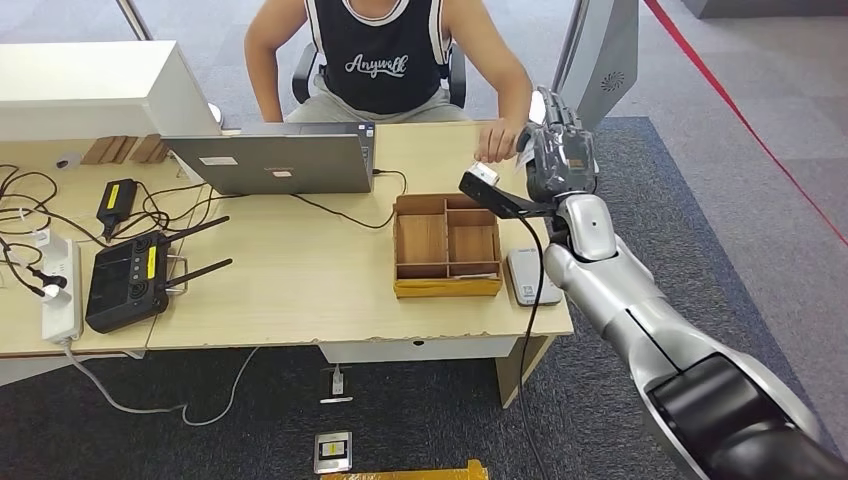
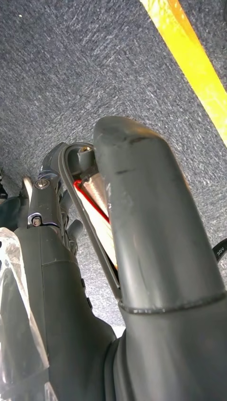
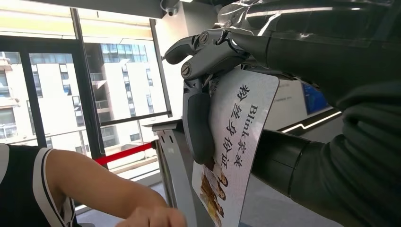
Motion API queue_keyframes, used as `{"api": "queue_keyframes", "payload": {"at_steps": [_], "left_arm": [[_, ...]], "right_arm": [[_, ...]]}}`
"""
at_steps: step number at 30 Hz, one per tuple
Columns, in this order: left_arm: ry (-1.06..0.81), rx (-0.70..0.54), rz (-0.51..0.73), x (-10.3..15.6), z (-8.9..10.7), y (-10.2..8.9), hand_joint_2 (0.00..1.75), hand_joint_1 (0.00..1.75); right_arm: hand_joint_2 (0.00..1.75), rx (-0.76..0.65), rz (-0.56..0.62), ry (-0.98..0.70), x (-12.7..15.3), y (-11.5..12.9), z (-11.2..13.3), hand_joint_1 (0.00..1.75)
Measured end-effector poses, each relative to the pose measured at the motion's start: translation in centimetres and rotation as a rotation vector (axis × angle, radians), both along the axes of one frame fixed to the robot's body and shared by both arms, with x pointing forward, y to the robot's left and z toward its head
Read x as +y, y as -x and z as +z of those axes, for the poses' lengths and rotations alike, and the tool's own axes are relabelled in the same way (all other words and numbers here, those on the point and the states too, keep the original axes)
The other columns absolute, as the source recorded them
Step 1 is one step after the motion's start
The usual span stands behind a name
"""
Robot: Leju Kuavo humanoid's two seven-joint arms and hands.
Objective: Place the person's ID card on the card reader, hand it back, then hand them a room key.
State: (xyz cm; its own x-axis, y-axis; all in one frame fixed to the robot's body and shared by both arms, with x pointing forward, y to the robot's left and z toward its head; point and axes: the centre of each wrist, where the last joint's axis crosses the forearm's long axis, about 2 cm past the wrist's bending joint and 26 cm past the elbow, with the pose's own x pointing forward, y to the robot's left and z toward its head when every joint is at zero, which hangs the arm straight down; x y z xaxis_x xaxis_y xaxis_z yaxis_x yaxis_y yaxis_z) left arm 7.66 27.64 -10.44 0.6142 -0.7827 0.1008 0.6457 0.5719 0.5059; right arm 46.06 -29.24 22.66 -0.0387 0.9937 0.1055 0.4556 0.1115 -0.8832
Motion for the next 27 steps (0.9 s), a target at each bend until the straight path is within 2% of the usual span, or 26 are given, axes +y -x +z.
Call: {"api": "queue_keyframes", "payload": {"at_steps": [9, 21, 27], "left_arm": [[0.003, 0.000, 0.011, 0.0, 0.0, 0.0, 0.00, 0.00], [-0.007, 0.016, 0.040, 0.0, 0.0, 0.1, 0.00, 0.00], [-0.007, 0.010, 0.056, -0.1, 0.0, 0.1, 0.00, 0.00]], "right_arm": [[1.75, 0.066, -0.029, -0.004, -1.6, 0.6, -1.3, 1.75], [1.75, 0.208, -0.119, -0.030, -5.5, 3.4, -6.4, 1.75], [1.75, 0.254, -0.120, -0.034, -6.2, 4.4, -7.9, 1.75]]}}
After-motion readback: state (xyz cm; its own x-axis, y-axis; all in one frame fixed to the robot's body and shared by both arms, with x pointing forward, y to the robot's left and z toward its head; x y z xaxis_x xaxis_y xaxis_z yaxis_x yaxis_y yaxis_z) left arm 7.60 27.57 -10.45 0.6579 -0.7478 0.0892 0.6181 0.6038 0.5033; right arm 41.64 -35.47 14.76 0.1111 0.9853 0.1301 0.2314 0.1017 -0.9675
